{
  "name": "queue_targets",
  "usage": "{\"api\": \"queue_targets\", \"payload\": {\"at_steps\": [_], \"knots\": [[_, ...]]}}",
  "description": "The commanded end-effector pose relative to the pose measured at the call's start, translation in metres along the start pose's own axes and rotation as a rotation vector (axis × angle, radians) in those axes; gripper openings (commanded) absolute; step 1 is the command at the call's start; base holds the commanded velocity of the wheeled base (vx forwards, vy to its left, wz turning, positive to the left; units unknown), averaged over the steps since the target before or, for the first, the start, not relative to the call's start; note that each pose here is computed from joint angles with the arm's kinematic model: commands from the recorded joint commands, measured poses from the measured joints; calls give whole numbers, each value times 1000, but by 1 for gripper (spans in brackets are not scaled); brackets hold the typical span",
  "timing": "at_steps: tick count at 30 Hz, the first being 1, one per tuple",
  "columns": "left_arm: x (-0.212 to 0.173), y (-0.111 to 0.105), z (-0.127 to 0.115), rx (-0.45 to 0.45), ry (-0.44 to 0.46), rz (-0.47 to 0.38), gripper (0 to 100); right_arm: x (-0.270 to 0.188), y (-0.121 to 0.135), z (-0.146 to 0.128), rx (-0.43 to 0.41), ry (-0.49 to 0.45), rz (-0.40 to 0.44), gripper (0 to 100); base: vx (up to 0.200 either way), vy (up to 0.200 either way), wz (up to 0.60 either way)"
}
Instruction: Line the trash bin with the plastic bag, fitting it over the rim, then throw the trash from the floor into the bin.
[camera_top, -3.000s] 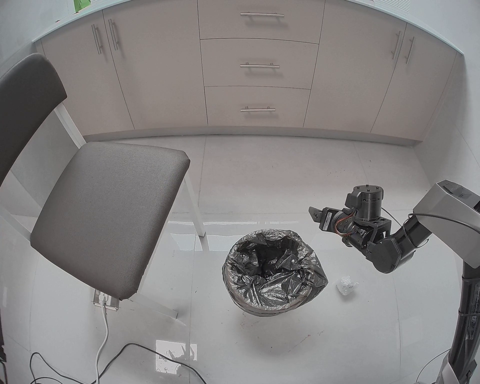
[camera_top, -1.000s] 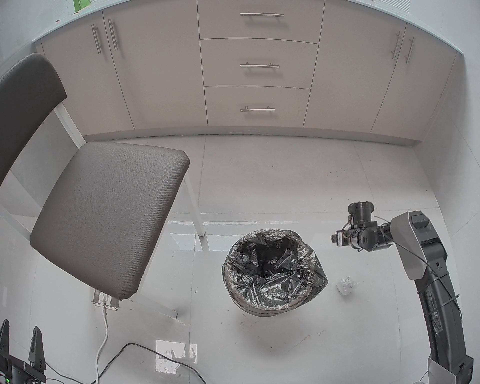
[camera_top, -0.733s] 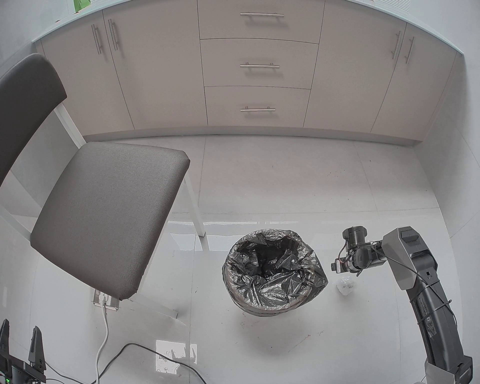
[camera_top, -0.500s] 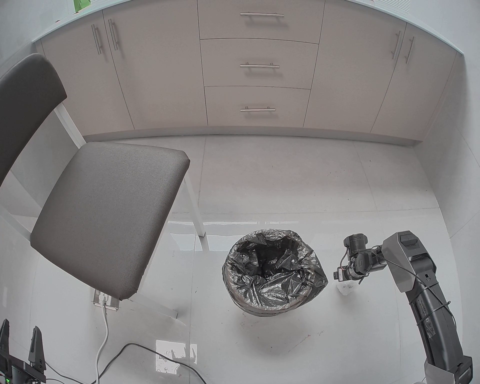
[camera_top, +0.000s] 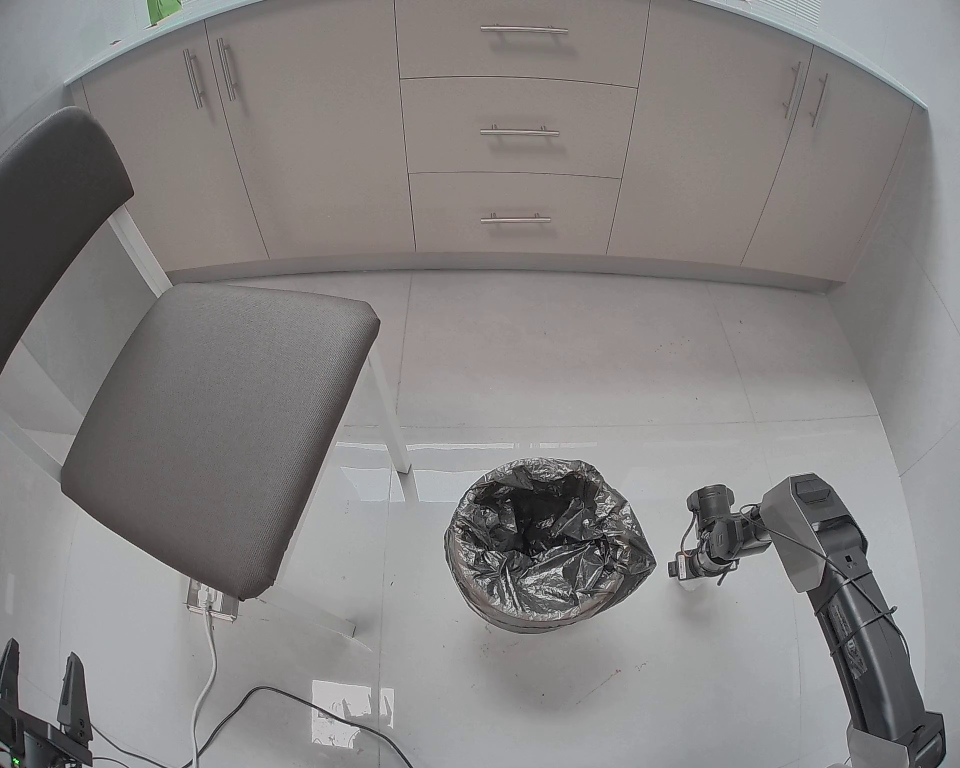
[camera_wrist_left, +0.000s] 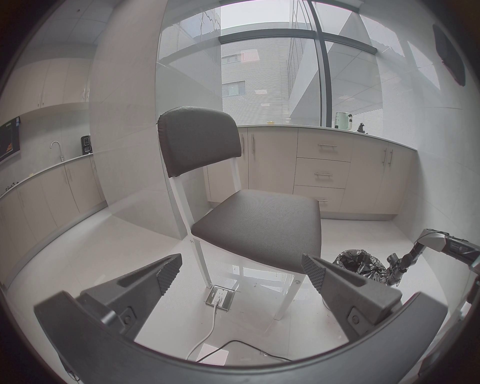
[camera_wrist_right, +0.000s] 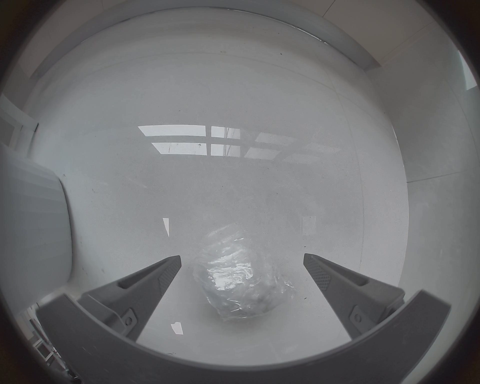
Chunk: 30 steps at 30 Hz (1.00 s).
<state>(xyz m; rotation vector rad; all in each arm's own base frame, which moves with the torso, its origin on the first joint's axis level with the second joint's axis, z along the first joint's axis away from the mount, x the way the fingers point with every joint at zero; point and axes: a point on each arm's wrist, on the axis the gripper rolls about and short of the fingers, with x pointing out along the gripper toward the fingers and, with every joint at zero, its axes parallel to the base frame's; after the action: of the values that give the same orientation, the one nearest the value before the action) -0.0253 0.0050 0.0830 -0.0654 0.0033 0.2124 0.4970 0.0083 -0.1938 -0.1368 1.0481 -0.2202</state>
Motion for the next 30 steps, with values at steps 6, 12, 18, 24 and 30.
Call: {"api": "queue_targets", "payload": {"at_steps": [6, 12, 18, 24, 30], "knots": [[-1, 0, 0, -5, -15, 0, 100, 2, 3, -2, 56, -5, 3, 100, 0, 0, 0], [-1, 0, 0, -5, -15, 0, 100, 0, 10, -3, 46, -8, 6, 100, 0, 0, 0], [-1, 0, 0, -8, -13, 0, 100, 0, 11, -2, 40, -12, -26, 100, 0, 0, 0], [-1, 0, 0, -8, -13, 0, 100, 0, 10, -2, 27, -16, -32, 100, 0, 0, 0], [-1, 0, 0, -8, -13, 0, 100, 1, 8, -2, 30, -15, -35, 100, 0, 0, 0]]}}
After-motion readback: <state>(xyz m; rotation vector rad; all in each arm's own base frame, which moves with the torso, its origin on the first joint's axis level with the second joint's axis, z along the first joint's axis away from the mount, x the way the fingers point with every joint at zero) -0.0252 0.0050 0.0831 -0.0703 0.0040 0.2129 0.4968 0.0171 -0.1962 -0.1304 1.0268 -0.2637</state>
